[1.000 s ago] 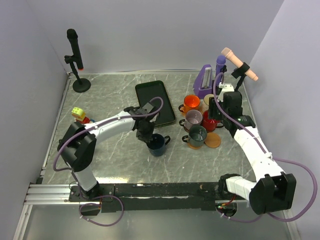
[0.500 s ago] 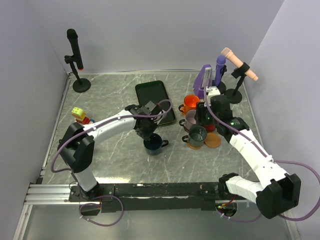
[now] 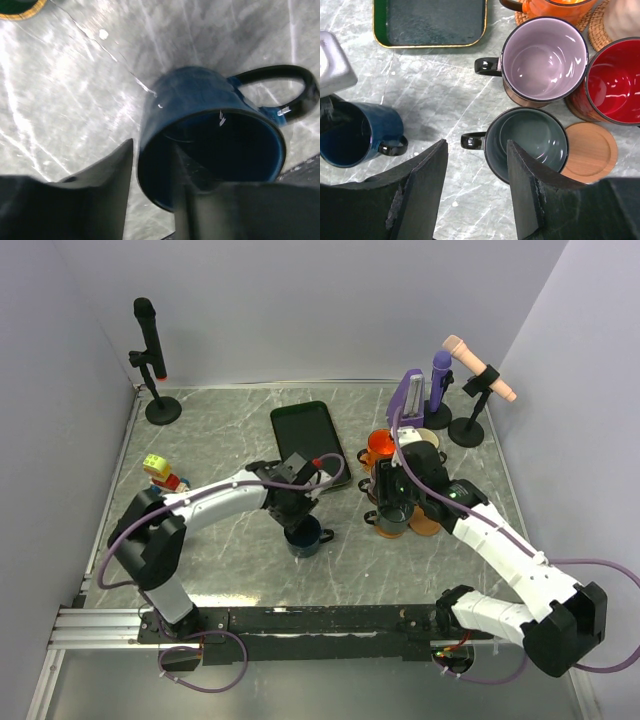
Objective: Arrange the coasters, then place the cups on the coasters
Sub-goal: Pick up the cup at the center of the board.
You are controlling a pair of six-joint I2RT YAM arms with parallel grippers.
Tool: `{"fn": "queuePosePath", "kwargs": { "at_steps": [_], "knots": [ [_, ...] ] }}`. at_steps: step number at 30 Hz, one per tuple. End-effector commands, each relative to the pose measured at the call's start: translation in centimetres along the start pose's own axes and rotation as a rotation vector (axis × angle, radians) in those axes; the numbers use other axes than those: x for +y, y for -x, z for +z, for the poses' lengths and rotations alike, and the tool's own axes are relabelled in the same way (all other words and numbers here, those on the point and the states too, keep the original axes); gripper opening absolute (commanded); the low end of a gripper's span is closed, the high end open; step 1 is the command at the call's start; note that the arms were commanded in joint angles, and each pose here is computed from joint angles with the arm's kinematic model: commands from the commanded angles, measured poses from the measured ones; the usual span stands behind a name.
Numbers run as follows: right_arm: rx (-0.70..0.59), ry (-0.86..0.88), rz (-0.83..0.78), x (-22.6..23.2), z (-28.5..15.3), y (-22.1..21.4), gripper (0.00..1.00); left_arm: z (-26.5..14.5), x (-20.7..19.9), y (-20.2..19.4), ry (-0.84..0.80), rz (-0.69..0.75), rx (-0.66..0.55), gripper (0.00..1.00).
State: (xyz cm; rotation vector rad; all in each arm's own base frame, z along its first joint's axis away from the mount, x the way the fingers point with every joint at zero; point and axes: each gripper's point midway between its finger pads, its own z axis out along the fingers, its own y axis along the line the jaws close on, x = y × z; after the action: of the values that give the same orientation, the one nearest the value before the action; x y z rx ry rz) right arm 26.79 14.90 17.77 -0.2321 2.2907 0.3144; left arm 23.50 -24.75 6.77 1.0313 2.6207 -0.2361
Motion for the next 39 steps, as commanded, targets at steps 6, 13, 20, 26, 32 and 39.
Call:
{"fn": "queuePosePath", "kwargs": {
  "at_steps": [6, 13, 20, 26, 32, 39],
  "knots": [
    [-0.122, 0.106, -0.032, 2.1, -2.7, 3.1, 0.58, -4.2, -1.9, 3.5, -0.096, -0.089, -0.344, 0.78],
    [-0.164, 0.264, -0.061, 4.7, -3.6, 3.2, 0.57, -10.6, -1.6, 7.4, -0.106, -0.151, -0.642, 0.95],
    [-0.095, 0.323, -0.058, 6.8, -2.5, 2.9, 0.54, -16.8, 8.7, 10.7, 0.041, -0.364, -0.856, 0.99],
    [0.004, 0.319, -0.169, 11.1, -0.1, 2.0, 0.54, -21.0, 16.6, 10.0, 0.108, -0.492, -0.979, 0.99],
    [0.094, 0.301, -0.280, 14.1, 3.7, 0.1, 0.55, -19.8, 17.7, 8.8, 0.152, -0.489, -0.939, 0.99],
    [0.207, 0.290, -0.403, 15.8, 7.6, -3.6, 0.53, -19.4, 18.0, 7.9, 0.186, -0.497, -0.955, 0.99]
  ]
}}
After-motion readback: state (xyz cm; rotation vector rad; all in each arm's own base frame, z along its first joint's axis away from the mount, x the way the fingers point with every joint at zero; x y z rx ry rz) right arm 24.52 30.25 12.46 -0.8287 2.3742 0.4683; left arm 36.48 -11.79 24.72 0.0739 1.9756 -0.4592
